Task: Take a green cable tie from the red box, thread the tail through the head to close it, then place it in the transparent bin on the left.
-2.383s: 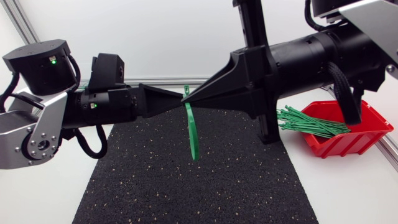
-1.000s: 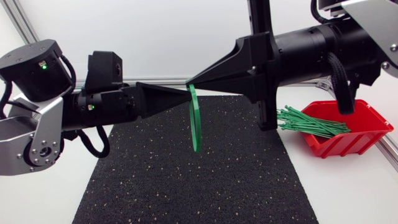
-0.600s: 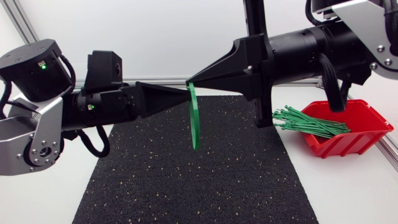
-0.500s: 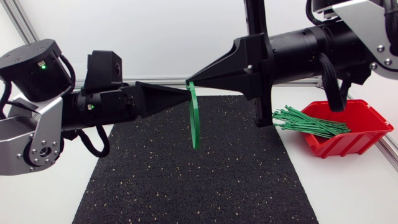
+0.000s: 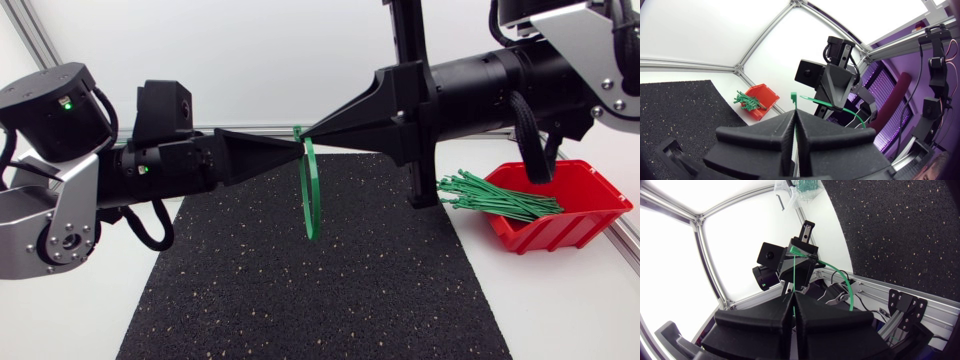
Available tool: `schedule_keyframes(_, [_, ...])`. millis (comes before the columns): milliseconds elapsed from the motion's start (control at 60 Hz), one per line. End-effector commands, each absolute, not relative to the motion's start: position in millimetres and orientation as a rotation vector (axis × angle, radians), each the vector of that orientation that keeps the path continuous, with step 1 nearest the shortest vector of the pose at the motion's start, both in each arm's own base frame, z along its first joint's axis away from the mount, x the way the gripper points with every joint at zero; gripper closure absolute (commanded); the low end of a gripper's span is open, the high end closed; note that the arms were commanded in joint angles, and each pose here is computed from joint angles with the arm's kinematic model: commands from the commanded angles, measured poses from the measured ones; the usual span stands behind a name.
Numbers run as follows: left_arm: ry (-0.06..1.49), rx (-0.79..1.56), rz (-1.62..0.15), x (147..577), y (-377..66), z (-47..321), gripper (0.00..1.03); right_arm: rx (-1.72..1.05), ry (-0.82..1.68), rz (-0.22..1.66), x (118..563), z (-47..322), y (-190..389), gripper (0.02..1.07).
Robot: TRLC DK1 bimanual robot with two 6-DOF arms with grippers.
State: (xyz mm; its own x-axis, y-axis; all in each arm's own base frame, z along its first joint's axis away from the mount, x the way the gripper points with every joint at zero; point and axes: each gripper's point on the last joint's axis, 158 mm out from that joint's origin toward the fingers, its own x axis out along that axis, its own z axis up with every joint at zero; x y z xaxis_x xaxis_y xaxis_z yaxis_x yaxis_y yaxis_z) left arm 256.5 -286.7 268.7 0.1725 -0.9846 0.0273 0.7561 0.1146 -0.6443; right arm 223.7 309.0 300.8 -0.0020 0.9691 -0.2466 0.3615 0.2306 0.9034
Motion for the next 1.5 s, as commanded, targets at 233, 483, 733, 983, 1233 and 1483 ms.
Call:
schedule_keyframes(233, [0.489,-0.620,-1.361,255.4,-290.4,267.8,1.00,1.321,1.595,0.752,222.5,287.5,312.2,1.02])
schedule_keyframes(483, [0.498,-0.627,-1.360,258.0,-292.2,267.8,1.00,1.320,1.602,0.758,221.9,287.5,315.5,1.02])
schedule_keyframes(733, [0.493,-0.628,-1.360,259.9,-292.5,270.2,1.00,1.320,1.613,0.756,221.4,283.7,318.8,1.02])
schedule_keyframes(983, [0.474,-0.626,-1.352,262.5,-288.7,274.8,1.00,1.329,1.609,0.741,226.3,278.3,317.1,1.02])
schedule_keyframes(1233, [0.468,-0.623,-1.359,259.2,-289.0,277.1,1.00,1.331,1.580,0.758,226.4,285.8,315.0,1.02])
schedule_keyframes(1483, [0.455,-0.617,-1.370,253.9,-288.6,280.6,1.00,1.348,1.559,0.750,233.4,287.1,310.2,1.02])
